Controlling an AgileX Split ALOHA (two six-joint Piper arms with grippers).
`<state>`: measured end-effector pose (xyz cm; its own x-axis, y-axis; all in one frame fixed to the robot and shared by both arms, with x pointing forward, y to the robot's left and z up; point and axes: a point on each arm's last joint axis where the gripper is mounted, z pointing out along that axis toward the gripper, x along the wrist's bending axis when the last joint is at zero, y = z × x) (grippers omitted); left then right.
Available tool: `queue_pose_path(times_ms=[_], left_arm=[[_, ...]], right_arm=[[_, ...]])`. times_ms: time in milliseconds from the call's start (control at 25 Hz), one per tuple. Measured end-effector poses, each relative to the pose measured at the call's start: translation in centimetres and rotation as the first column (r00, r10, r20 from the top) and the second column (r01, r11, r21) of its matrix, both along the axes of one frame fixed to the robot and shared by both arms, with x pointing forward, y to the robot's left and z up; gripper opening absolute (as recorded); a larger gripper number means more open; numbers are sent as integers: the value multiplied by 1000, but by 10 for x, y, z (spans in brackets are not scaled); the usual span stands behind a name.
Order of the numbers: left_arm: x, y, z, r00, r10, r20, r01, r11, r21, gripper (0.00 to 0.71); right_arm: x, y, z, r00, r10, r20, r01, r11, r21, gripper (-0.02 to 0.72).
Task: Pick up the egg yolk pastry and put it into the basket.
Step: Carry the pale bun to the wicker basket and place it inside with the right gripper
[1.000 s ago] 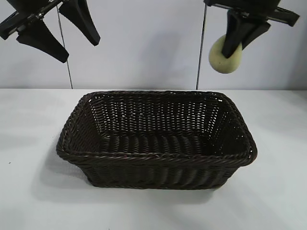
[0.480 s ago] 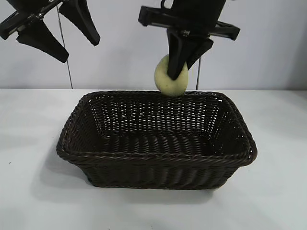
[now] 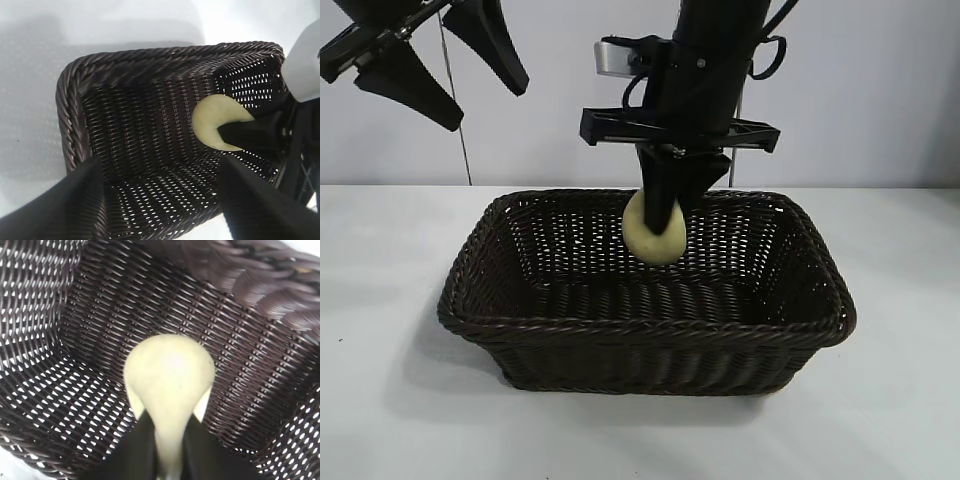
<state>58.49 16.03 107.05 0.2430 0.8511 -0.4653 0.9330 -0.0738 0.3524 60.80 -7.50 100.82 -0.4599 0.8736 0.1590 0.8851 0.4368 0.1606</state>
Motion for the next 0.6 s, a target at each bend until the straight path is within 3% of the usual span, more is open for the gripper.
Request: queue_pose_path(times_ms=[200,400,600], left_arm=[[0,0,0,1000,0,0,0,1000,0,480],[0,0,0,1000,0,0,0,1000,0,480],[0,0,0,1000,0,0,0,1000,0,480]], right_arm=[[0,0,0,1000,-1,-1,1,1000,3,449],[1,2,9,1000,3,7,-3,1000,12,487],[11,-1,29,998,-23,52,19,997,69,489]])
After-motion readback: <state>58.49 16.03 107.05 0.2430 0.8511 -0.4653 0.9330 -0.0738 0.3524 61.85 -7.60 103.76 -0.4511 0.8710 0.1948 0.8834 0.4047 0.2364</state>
